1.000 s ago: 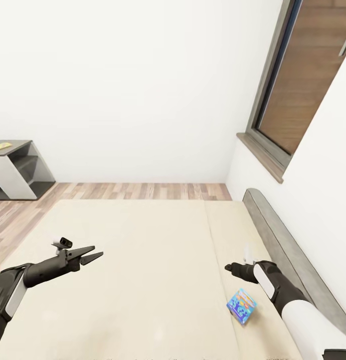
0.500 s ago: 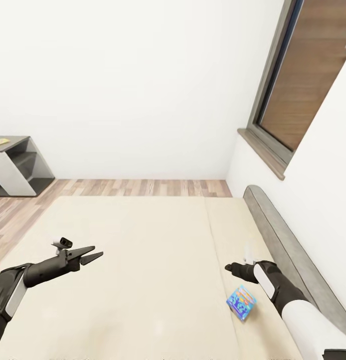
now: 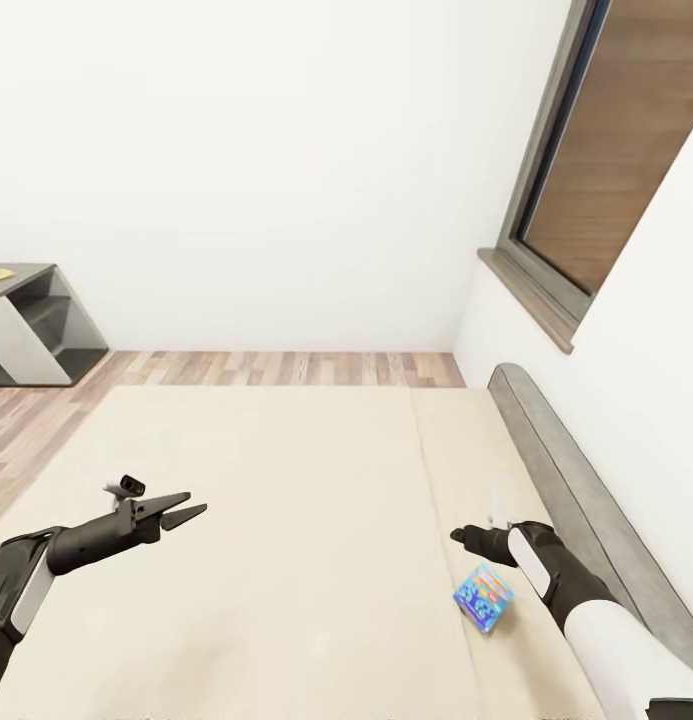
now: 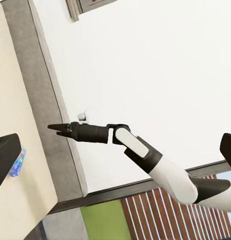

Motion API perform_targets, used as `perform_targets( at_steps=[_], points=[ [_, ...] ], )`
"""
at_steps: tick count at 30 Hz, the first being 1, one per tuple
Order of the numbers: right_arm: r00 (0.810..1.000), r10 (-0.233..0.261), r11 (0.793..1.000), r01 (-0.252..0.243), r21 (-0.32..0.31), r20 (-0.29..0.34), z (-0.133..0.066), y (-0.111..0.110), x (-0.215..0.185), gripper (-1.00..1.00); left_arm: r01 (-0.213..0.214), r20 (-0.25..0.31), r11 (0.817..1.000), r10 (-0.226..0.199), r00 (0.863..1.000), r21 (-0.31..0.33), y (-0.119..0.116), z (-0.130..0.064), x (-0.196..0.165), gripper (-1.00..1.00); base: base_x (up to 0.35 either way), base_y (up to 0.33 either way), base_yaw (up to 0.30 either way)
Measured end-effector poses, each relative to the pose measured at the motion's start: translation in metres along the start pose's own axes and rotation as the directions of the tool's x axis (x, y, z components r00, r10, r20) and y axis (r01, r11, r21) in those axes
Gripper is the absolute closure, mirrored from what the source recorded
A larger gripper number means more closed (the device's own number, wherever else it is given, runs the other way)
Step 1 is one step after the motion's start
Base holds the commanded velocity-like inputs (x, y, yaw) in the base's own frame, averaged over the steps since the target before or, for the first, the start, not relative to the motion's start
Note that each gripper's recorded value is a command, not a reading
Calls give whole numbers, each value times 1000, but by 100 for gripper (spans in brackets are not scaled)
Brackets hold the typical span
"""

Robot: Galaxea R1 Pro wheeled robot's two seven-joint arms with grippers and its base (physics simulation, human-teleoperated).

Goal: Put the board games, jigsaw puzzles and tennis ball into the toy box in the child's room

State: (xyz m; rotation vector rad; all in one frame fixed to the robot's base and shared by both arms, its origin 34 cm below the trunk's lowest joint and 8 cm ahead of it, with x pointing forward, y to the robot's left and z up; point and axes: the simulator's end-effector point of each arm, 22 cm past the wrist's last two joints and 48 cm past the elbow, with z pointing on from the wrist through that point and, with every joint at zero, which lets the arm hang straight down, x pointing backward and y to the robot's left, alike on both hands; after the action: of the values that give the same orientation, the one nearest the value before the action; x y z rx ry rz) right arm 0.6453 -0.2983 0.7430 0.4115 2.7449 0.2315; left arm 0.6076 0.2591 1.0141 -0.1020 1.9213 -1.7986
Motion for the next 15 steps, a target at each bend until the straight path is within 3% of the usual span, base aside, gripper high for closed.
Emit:
perform_targets(
  at_steps=[15],
  points=[
    [1000,7,1000,-7,7,-22,9,-5,9,-100,25,-10,1000,-25,1000,-9,12,2,6,-100,0,0,0]
  ],
)
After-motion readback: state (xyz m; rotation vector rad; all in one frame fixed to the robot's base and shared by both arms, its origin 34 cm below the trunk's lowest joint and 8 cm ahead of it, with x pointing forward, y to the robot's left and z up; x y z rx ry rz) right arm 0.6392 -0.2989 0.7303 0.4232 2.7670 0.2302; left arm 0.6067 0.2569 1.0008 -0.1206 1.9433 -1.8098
